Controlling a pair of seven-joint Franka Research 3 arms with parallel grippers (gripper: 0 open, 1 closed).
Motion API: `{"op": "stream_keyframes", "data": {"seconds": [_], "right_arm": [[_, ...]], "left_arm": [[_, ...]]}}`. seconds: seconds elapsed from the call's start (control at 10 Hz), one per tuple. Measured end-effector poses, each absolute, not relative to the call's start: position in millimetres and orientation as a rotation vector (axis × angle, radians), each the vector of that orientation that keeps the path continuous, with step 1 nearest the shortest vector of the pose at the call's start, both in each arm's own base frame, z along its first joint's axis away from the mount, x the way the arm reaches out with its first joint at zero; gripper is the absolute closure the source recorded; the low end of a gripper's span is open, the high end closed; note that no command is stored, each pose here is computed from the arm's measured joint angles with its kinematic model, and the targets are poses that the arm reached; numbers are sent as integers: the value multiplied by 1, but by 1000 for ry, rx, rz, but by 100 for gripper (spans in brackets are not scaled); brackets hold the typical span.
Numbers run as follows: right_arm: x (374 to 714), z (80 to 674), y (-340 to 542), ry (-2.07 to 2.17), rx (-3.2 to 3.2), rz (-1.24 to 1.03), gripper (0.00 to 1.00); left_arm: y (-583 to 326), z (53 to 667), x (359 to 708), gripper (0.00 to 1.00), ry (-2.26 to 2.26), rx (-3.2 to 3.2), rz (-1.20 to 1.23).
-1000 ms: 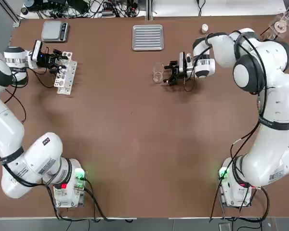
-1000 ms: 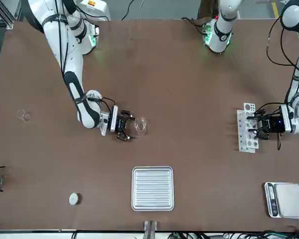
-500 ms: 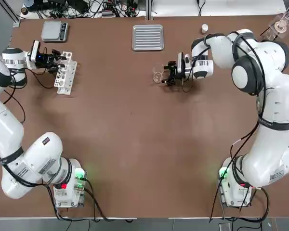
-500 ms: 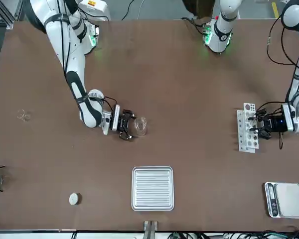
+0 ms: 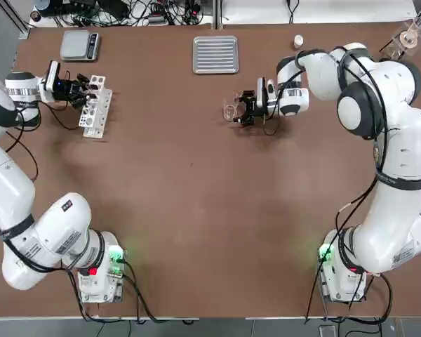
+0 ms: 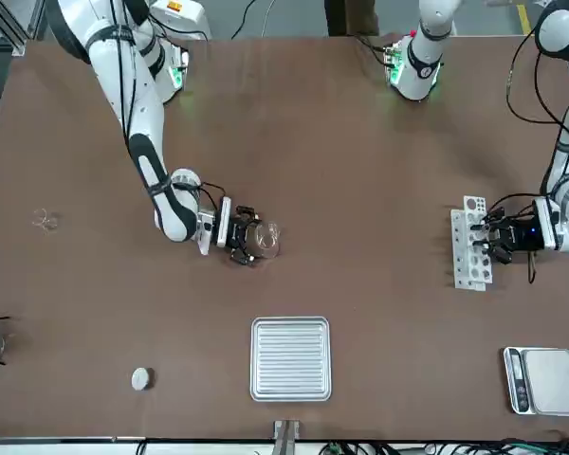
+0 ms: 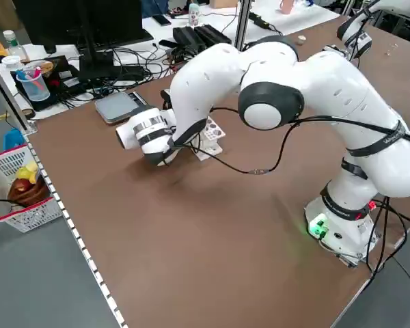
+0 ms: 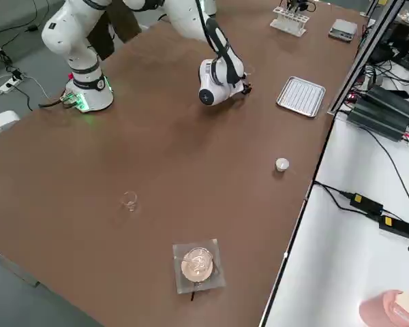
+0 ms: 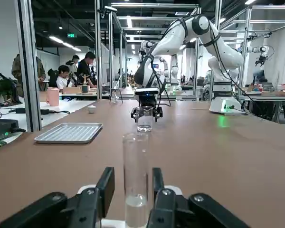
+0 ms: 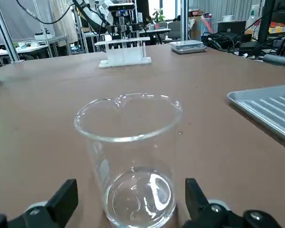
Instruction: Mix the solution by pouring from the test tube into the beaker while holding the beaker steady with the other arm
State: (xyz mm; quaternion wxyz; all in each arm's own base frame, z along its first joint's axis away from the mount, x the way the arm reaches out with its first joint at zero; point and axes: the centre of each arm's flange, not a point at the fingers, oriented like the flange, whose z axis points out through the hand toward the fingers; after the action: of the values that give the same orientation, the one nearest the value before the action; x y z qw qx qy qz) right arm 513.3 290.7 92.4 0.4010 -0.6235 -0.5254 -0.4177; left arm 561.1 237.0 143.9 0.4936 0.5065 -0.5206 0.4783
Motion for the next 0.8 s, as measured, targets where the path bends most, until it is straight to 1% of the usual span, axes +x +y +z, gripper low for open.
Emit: {"op": "stream_keyframes", "data": {"seconds": [0.4,0.6,0.8], "right_arm": [[511,91,294,-1327,-1571,-1051,0],[506,88,301,-1329,-1573,-1038,0],[503,87,305,-1331,-1575,-1031,3]], "left_arm": [[238,143,561,67,-1261,1230,1160],[238,143,560,66,-1261,1231,1161],[240,143,560,65,-1260,1233,1161]]}}
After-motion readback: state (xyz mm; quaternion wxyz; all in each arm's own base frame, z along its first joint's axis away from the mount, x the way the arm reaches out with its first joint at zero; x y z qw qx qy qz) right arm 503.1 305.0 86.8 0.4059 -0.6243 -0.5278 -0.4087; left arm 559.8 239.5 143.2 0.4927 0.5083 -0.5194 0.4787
